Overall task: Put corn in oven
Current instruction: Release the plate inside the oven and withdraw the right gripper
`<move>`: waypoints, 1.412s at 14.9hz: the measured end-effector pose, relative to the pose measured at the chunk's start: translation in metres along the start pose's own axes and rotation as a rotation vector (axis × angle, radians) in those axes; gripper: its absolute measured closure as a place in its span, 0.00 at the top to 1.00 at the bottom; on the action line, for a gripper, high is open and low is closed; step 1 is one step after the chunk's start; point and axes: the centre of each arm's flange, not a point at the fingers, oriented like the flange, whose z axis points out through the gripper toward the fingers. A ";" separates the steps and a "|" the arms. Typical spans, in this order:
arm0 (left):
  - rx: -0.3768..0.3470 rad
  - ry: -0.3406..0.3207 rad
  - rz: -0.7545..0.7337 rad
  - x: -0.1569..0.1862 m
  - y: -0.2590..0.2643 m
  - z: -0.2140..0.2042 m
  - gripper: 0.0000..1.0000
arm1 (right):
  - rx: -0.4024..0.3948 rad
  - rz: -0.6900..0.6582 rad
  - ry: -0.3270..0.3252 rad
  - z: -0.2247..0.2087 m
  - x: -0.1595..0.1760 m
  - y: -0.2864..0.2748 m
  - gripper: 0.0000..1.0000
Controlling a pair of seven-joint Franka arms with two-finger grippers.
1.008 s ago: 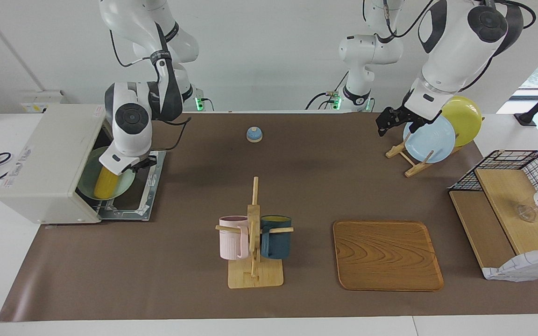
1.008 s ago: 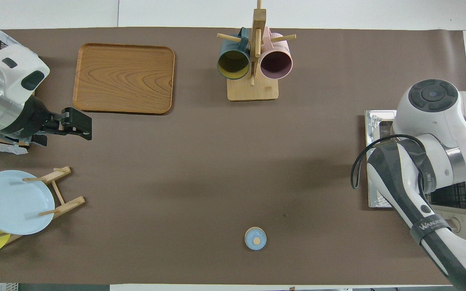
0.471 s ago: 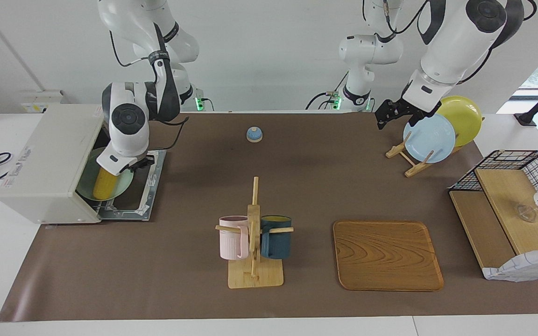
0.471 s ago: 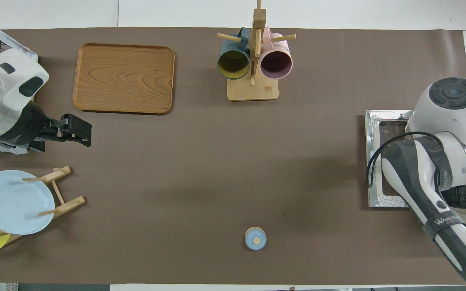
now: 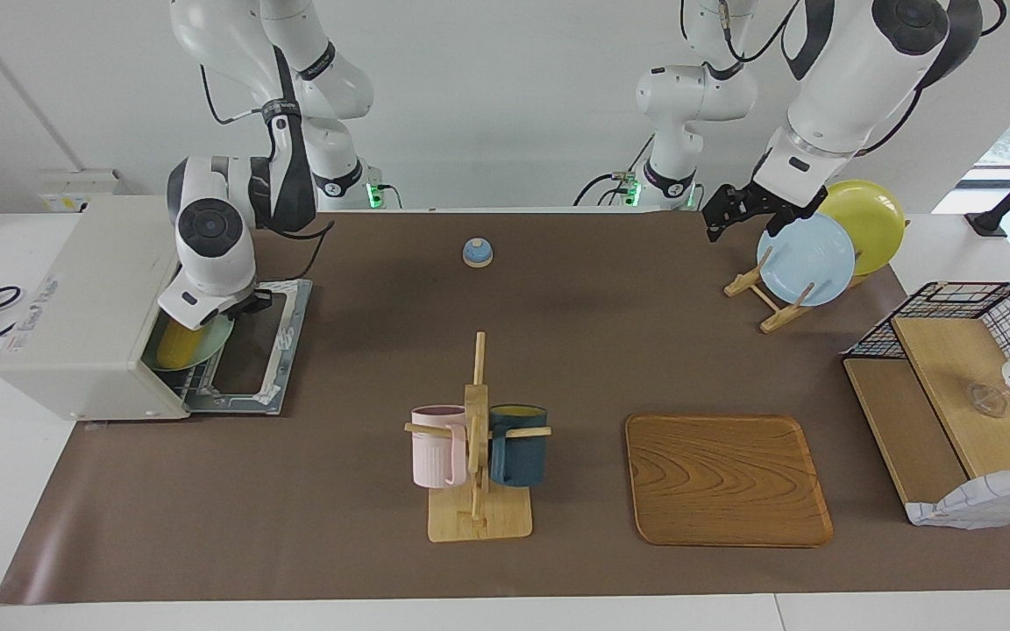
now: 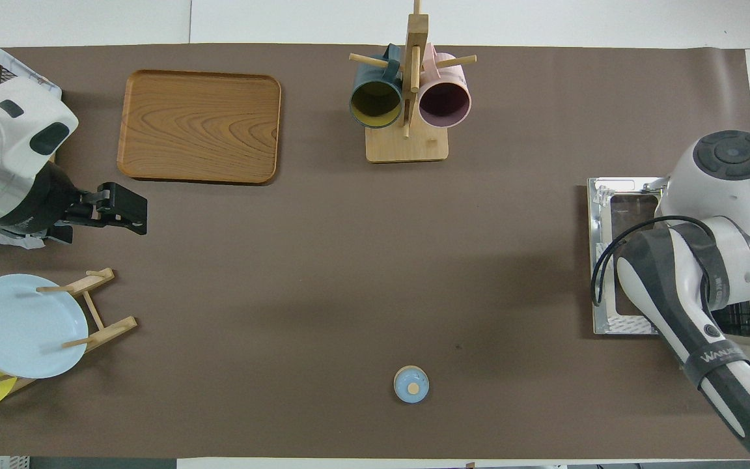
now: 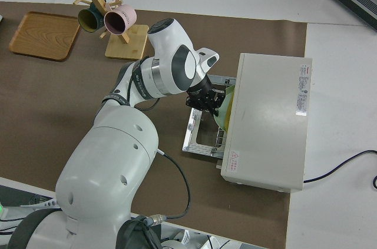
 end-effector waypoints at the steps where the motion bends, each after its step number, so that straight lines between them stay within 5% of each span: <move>1: 0.000 0.000 0.000 0.000 0.000 0.000 1.00 | 0.001 -0.002 -0.001 0.003 0.000 -0.001 0.08; 10: 0.000 0.001 0.001 0.000 0.000 0.000 1.00 | 0.000 -0.009 0.012 -0.013 0.001 -0.007 0.08; 13: 0.000 0.001 0.001 0.000 0.000 0.000 1.00 | 0.003 -0.026 0.013 -0.023 0.001 -0.009 0.30; 15: 0.000 0.002 0.001 0.000 0.000 0.000 1.00 | 0.003 -0.045 0.015 -0.027 0.001 -0.008 0.33; 19: 0.000 0.003 0.001 0.000 0.000 -0.001 1.00 | 0.061 -0.049 0.080 -0.054 0.010 -0.035 0.23; 21: -0.001 0.006 0.001 -0.001 0.000 -0.002 1.00 | 0.071 -0.035 0.161 -0.064 0.020 -0.069 0.01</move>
